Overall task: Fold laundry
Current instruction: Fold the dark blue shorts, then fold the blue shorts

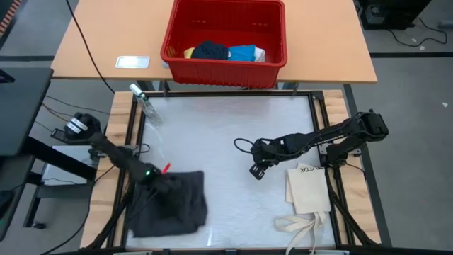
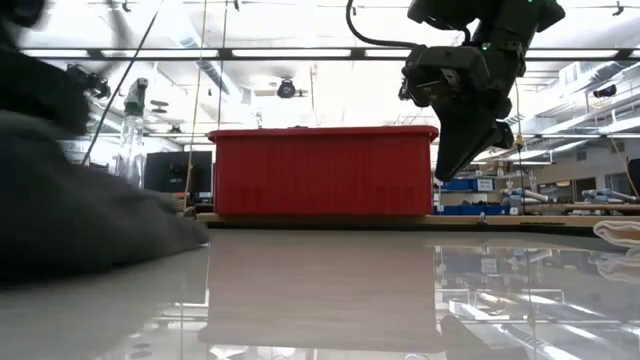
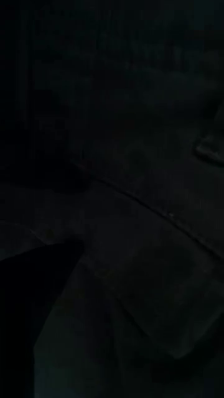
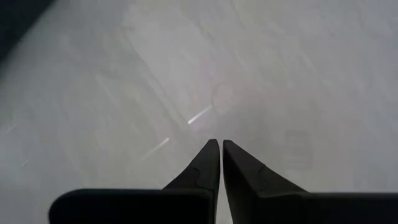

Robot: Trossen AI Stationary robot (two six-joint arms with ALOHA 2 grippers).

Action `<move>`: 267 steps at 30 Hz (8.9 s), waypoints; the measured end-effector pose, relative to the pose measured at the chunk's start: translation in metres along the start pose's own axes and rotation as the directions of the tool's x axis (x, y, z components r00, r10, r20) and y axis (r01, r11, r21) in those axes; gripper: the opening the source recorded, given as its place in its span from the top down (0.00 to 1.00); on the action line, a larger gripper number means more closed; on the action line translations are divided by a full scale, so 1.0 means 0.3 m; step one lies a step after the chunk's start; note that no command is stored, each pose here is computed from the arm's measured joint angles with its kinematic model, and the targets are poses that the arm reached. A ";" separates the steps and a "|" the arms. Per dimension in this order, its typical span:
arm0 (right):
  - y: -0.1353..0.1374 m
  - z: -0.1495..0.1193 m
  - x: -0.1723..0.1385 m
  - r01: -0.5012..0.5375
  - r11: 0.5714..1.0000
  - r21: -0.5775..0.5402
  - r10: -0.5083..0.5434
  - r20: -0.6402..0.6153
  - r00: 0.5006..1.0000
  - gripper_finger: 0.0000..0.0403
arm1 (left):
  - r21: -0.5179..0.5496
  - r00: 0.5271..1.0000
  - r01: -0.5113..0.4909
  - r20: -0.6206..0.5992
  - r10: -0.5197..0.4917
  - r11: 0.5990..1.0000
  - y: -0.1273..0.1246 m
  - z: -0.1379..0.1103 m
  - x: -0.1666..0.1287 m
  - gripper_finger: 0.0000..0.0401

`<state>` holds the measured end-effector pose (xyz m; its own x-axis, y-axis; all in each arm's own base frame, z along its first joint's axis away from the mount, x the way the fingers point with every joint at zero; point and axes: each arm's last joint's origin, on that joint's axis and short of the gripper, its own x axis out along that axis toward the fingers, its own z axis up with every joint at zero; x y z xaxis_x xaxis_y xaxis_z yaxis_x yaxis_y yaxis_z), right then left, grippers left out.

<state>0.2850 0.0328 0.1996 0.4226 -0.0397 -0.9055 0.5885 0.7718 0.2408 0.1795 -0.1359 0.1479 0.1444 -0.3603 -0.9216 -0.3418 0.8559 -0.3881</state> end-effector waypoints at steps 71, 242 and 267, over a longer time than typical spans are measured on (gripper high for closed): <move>-0.827 0.730 -0.470 0.306 0.904 0.299 -0.369 0.182 0.911 0.95 | -0.164 0.552 -0.127 0.807 0.207 0.978 0.955 0.869 -1.007 0.53; -0.128 -0.178 -0.254 0.037 0.879 0.476 0.008 -0.092 0.996 0.47 | -0.365 0.914 -0.127 0.317 0.251 0.922 0.377 1.015 -0.233 0.46; -0.424 -0.208 0.066 -0.145 0.533 0.834 0.008 0.166 0.986 0.47 | -0.308 0.923 -0.145 0.300 0.241 0.940 0.410 1.043 -0.159 0.89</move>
<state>0.1756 -0.0266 0.1294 0.5358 -0.1382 -0.8329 0.8272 -0.1117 0.5507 0.4212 0.1029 0.1443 0.3298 -0.0148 -0.9439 -0.6285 0.7426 -0.2312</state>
